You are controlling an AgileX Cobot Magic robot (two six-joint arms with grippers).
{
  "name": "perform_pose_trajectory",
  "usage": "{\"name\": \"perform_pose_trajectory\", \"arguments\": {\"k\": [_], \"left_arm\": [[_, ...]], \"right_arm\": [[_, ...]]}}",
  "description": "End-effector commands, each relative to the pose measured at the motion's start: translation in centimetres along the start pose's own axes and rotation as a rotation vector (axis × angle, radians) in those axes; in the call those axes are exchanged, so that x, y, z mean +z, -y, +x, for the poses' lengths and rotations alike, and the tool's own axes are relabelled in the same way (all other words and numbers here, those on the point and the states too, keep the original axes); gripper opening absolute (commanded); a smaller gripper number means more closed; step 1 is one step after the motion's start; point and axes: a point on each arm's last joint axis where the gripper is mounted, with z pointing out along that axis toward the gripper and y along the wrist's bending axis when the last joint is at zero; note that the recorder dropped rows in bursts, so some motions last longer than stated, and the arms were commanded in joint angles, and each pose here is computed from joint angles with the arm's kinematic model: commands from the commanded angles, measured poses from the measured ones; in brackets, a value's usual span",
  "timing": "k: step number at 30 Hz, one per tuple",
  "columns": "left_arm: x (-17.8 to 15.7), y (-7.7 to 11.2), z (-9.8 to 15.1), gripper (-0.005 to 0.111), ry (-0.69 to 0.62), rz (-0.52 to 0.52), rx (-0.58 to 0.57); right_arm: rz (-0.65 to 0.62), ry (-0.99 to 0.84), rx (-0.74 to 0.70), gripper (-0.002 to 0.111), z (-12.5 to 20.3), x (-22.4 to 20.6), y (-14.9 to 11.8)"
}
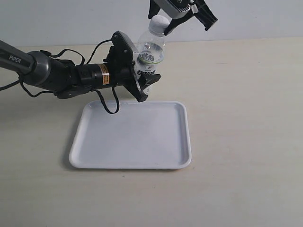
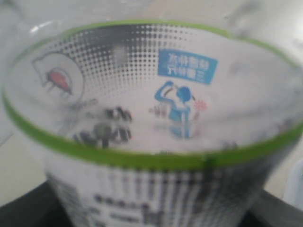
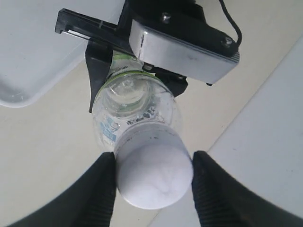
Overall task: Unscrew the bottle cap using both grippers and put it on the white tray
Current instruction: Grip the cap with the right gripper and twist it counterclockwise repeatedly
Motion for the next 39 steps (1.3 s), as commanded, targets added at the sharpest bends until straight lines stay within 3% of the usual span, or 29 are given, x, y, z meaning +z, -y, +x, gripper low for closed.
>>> {"name": "perform_pose_trajectory", "arguments": {"k": [1, 4, 6, 7, 11, 14, 18, 25, 29, 31, 35, 39], "left_arm": [[0.0, -0.1, -0.3, 0.0, -0.006, -0.007, -0.013], [0.0, -0.1, -0.3, 0.0, -0.006, -0.007, -0.013], [0.0, -0.1, -0.3, 0.0, -0.006, -0.007, -0.013], [0.0, -0.1, -0.3, 0.0, -0.006, -0.007, -0.013], [0.0, -0.1, -0.3, 0.0, -0.006, -0.007, -0.013], [0.0, -0.1, -0.3, 0.0, -0.006, -0.007, -0.013], [0.0, -0.1, -0.3, 0.0, -0.006, -0.007, -0.013], [0.0, -0.1, -0.3, 0.0, -0.006, -0.007, -0.013], [0.0, -0.1, -0.3, 0.0, -0.006, -0.007, -0.013], [0.0, -0.1, -0.3, 0.0, -0.006, -0.007, -0.013], [0.0, -0.1, -0.3, 0.0, -0.006, -0.007, -0.013], [0.0, -0.1, -0.3, 0.0, -0.006, -0.007, -0.013]], "right_arm": [[0.014, 0.015, -0.022, 0.0, -0.1, 0.0, 0.1], [0.016, 0.018, -0.02, 0.013, -0.1, 0.0, 0.1], [0.02, 0.024, -0.016, 0.035, -0.2, 0.0, 0.1], [0.026, 0.035, 0.005, 0.052, -0.3, 0.0, 0.2], [0.047, 0.082, 0.138, 0.075, -0.7, -0.1, 0.4], [0.047, 0.087, 0.244, 0.077, -0.7, -0.2, 0.5], [0.04, 0.076, 0.495, 0.077, -0.7, -0.7, 0.5], [0.039, 0.035, 1.051, 0.077, -0.5, -1.7, 0.4], [0.039, 0.028, 1.476, 0.077, -0.4, -1.8, 0.3], [0.042, 0.017, 1.598, 0.077, -0.3, -1.8, 0.2], [0.041, 0.021, 1.8, 0.077, -0.3, -1.8, 0.2], [0.037, 0.018, 1.821, 0.077, -0.3, -1.5, 0.2]]}}
